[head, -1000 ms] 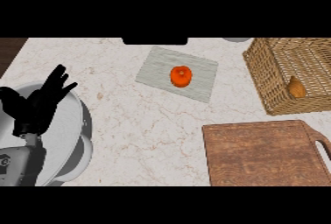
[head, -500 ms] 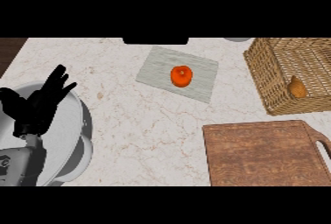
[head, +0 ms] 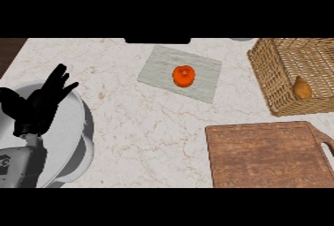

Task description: Pick the croissant from the cutting board and place it in the basket

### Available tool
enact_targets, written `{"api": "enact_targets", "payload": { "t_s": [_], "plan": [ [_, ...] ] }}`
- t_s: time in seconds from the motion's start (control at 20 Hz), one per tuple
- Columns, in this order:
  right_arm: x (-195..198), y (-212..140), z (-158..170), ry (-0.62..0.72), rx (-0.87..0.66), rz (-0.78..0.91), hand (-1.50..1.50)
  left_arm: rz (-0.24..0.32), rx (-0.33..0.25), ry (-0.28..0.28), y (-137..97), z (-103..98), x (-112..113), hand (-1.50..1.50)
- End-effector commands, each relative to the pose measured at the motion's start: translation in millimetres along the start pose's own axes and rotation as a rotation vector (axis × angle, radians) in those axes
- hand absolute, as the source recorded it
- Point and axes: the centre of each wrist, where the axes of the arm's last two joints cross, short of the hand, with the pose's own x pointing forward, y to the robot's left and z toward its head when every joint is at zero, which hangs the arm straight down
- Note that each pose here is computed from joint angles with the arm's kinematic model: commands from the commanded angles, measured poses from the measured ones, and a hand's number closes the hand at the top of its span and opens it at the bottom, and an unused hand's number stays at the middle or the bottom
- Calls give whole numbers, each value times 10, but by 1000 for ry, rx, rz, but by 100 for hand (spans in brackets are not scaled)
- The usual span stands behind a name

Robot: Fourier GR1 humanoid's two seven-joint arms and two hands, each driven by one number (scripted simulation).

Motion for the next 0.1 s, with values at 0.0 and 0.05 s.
{"api": "enact_targets", "payload": {
  "t_s": [0.0,0.05],
  "plan": [
    [34,-300,196,20,54,34,-150,8,6,74,13,-8,-71,0],
    [128,-426,256,9,64,12,-150,1,13,80,12,79,-227,0]
  ]
}}
